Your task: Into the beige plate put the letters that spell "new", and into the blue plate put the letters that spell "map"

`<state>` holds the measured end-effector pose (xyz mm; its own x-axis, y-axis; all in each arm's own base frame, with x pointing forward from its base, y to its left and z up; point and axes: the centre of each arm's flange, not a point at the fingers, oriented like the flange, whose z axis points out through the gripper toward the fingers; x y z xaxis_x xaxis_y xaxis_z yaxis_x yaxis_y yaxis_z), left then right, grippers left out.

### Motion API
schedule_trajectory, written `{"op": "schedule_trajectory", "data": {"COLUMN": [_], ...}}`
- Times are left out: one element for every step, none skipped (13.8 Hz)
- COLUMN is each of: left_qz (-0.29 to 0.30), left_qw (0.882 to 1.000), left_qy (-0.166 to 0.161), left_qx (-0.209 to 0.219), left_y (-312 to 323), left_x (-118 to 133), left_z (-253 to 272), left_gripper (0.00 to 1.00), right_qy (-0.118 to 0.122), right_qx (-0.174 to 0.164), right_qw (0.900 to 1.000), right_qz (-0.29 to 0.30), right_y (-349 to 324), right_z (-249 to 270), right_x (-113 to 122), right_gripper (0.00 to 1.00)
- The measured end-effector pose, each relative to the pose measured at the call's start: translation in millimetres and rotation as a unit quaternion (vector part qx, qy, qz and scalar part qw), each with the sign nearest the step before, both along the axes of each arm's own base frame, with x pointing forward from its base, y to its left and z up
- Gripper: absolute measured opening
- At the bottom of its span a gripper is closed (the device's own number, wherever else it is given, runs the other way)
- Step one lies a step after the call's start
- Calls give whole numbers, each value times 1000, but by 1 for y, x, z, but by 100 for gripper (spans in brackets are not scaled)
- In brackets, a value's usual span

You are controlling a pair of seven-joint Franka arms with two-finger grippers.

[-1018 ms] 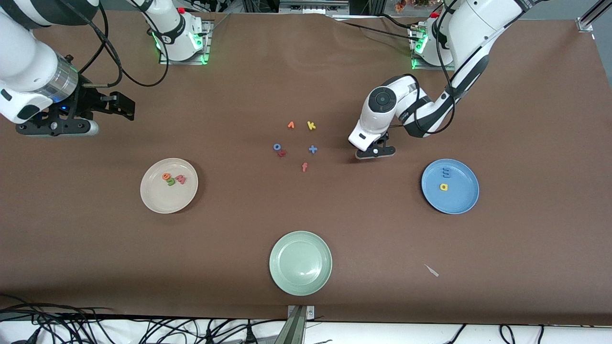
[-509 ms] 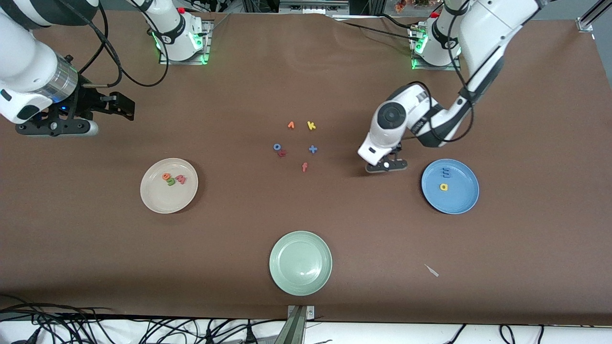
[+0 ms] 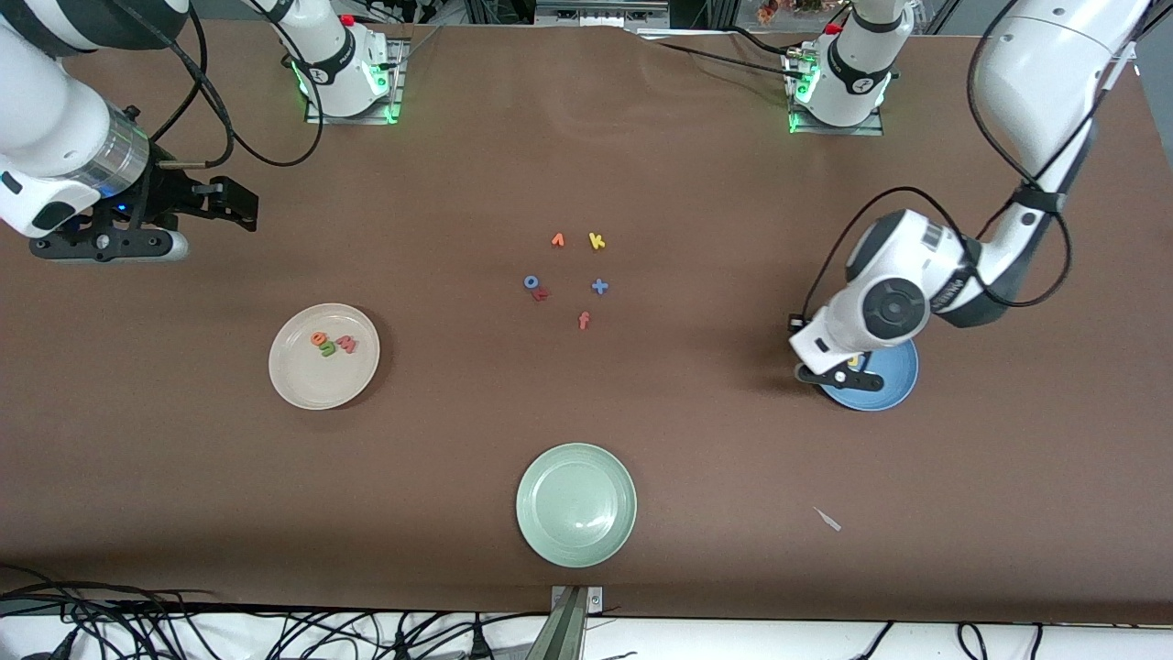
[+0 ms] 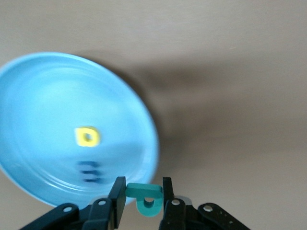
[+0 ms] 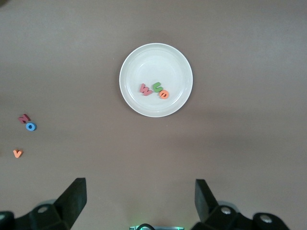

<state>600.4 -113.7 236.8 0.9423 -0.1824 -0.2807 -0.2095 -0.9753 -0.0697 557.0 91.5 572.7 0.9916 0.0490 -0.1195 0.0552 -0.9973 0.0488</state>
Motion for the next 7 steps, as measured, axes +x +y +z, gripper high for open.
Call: {"op": "schedule_trajectory", "data": {"left_qz": [-20,-38,-51,-57,-56,-53,-49], "left_qw": [1000,999,998,997,998,998,998], "left_qy": [13,28,40,44,39,30,23], "left_qx": [-2,-6,-9,-12,-14,-14,-11], "left_y": [19,38,53,63,69,73,78], "left_x": [2,2,2,4,10,18,27], "left_z": [-10,-24,-36,-41,-38,-29,-16], "left_gripper": [35,35,40,40,46,54,64], "right_qy": [0,0,0,0,1,1,1], "right_qx": [0,0,0,0,0,0,0], "right_qw": [1000,1000,1000,1000,1000,1000,1000], "right_qz": [0,0,0,0,0,0,0], "right_y": [0,0,0,0,0,0,0], "right_z": [0,0,0,0,0,-1,-1], "right_x": [0,0,0,0,0,0,0], "right_gripper": [100,100,100,100,100,100,100]}}
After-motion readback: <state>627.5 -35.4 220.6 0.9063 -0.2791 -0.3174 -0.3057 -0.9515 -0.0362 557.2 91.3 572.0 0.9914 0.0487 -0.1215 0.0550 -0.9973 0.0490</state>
